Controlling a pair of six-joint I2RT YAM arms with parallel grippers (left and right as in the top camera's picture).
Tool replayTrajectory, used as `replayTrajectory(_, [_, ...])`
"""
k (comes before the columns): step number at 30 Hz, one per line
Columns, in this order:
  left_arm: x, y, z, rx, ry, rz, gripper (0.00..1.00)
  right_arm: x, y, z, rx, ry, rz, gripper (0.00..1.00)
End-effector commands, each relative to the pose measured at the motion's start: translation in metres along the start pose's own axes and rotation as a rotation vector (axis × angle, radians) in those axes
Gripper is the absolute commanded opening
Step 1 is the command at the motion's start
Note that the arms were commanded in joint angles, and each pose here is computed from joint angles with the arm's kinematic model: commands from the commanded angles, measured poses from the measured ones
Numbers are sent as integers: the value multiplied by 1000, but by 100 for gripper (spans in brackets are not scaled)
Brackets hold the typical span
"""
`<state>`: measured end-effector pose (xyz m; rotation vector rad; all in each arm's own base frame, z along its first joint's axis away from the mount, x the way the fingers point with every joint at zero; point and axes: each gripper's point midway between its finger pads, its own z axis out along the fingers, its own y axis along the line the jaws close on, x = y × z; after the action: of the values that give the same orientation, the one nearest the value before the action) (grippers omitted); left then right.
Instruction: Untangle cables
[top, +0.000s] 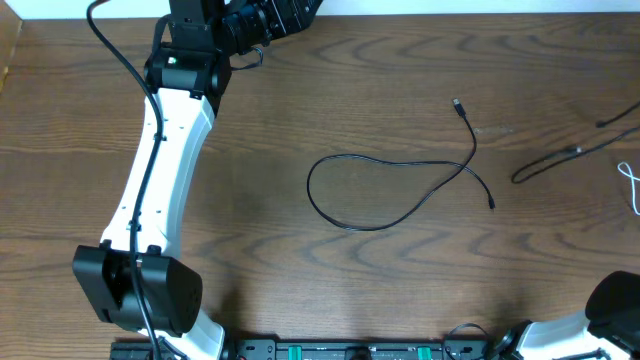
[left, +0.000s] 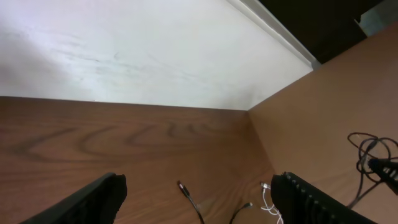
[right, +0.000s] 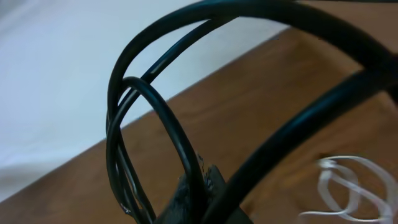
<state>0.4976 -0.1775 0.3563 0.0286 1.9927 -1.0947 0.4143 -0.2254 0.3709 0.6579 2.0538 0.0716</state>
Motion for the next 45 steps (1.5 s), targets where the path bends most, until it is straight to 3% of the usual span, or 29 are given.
replayTrajectory(1, [-4,-1,-2,-2,-11,30,79,-9,-41,27,177,-29,-63,1])
replayTrajectory(5, [-4,0,-2,-8,-14,30,79,-9,-51,61,173,-28,-87,1])
replayTrajectory(9, [-4,0,-2,-8,-14,30,79,30,-63,128,149,92,-107,1])
replayTrajectory(10, [-4,0,-2,-8,-14,30,79,40,-66,139,151,123,-107,5])
replayTrajectory(11, [-4,0,-2,-8,-14,30,79,58,-73,156,158,176,-98,40])
replayTrajectory(12, [-4,0,-2,-8,-14,30,79,64,-75,160,159,193,-94,51])
replayTrajectory(13, [-4,0,-2,-8,-14,30,79,76,-80,168,163,228,-86,88])
replayTrajectory(14, [-4,0,-2,-8,-14,30,79,83,-82,171,166,252,-80,99])
replayTrajectory(21, [-4,0,-2,-8,-14,30,79,106,-66,150,117,372,-50,99])
replayTrajectory(26, [-6,-2,-2,-4,-23,131,79,130,10,120,-171,481,-151,99])
replayTrajectory(29, [-14,9,-6,-43,-46,167,79,164,50,107,-254,600,-259,99])
replayTrajectory(31, [-19,17,-11,-59,-58,160,78,186,60,102,-231,683,-291,99])
replayTrajectory(33, [-22,23,-15,-72,-64,153,78,210,60,98,-137,772,-299,88])
replayTrajectory(36, [-24,32,-20,-92,-63,138,78,238,47,95,39,858,-223,84])
replayTrajectory(39, [-23,41,-22,-133,-62,121,78,273,39,101,91,929,-169,77])
replayTrajectory(45, [-26,47,-23,-168,-76,117,78,319,23,118,152,960,-66,60])
